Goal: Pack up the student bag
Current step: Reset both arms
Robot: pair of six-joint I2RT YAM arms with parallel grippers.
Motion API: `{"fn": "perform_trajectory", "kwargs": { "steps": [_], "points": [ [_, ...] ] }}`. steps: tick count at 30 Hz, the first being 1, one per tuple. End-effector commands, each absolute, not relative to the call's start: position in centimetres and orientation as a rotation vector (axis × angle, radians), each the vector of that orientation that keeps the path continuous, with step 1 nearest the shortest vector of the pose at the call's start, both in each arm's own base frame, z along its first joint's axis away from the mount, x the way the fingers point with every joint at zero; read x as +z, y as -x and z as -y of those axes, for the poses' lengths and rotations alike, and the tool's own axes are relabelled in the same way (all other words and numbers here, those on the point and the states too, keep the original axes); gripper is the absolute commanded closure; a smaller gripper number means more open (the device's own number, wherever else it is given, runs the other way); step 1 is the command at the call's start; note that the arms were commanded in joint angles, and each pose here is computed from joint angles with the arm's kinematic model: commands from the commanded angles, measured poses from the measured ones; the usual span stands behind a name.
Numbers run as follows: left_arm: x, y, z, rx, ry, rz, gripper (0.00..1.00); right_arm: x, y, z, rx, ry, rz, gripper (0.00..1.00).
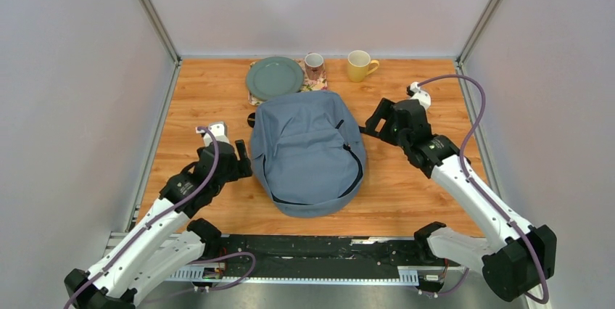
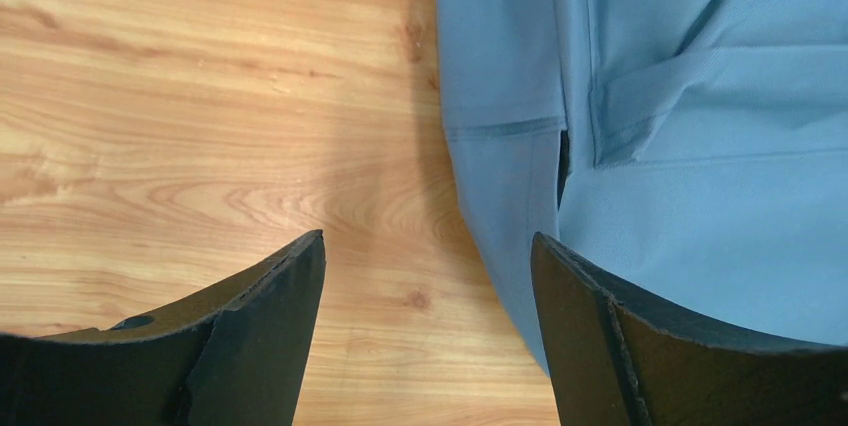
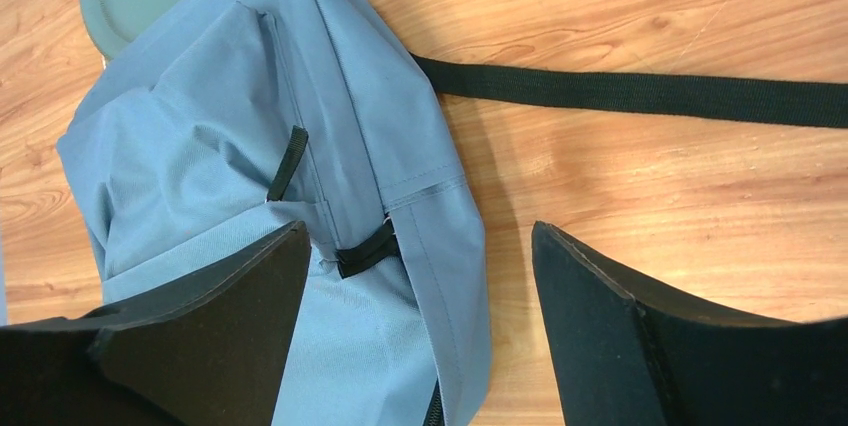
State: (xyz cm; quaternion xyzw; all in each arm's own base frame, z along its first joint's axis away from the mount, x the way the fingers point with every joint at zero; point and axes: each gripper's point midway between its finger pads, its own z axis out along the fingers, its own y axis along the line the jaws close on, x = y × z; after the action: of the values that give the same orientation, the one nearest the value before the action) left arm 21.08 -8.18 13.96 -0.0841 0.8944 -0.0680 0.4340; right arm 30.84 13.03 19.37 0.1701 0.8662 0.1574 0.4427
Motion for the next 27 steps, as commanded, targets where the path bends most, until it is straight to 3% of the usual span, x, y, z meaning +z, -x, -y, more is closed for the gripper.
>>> {"fn": "perform_trajectory", "kwargs": {
  "steps": [1,8,21,27],
  "points": [
    [16.5,-21.3,7.0,-0.129,0.273,-2.174,0.17,24.2,-31.8,-13.4,0.440,-0.354,-2.010,0.15],
    [16.1,-19.0,3.2,0.071,0.330,-2.214,0.17,24.3,-31.4,-13.0,0.447,-0.406,-2.000,0.11],
    [17.1,-19.9,3.2,0.093,0.269,-2.173,0.14,26.5,-31.4,-9.4,0.160,-0.226,-1.990,0.08],
    [16.8,-21.1,4.6,0.064,0.231,-2.193,0.14,25.8,-31.5,-9.6,0.156,-0.204,-2.016,0.08]
  ]
}}
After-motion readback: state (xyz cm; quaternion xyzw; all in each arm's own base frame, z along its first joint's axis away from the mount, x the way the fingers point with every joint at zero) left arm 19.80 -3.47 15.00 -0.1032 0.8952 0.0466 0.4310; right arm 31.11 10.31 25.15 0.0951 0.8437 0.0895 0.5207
